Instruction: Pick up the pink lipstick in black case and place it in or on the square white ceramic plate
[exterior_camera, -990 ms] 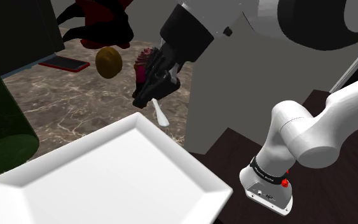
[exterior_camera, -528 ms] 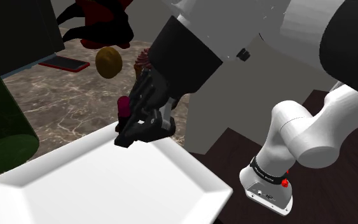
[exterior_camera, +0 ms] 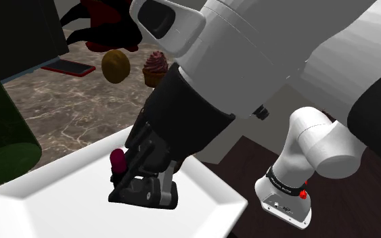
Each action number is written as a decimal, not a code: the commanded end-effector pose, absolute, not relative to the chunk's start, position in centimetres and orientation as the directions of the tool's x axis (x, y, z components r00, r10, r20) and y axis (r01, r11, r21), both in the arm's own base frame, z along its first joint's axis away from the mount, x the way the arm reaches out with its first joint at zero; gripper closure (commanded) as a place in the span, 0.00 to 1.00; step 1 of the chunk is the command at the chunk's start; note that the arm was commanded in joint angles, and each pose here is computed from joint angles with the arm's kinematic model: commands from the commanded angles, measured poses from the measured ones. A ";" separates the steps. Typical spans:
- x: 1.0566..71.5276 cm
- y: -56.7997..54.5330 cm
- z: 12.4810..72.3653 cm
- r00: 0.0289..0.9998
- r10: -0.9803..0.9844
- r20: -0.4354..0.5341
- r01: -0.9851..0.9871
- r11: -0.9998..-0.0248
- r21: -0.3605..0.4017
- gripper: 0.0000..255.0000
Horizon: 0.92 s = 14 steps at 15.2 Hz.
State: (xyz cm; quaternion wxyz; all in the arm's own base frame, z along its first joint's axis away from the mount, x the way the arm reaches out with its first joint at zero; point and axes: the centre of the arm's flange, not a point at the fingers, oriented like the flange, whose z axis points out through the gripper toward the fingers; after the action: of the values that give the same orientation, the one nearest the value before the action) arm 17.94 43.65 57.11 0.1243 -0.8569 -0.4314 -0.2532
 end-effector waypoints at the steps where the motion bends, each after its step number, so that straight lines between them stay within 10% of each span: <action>1: 17.9 43.7 56.0 0.500 0.676 0.542 0.802 -0.597 0.005 1.00; 11: 17.9 43.7 55.0 0.500 0.676 0.542 0.802 -0.597 0.005 1.00; 12: 17.9 43.7 55.0 0.500 0.676 0.542 0.802 -0.597 0.005 0.00; 14: 17.9 43.7 55.0 0.500 0.676 0.542 0.802 -0.597 0.005 0.00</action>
State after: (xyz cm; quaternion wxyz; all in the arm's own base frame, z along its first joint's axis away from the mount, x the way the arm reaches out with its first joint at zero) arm 17.91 43.65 55.04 0.1244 -0.8569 -0.4313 -0.2534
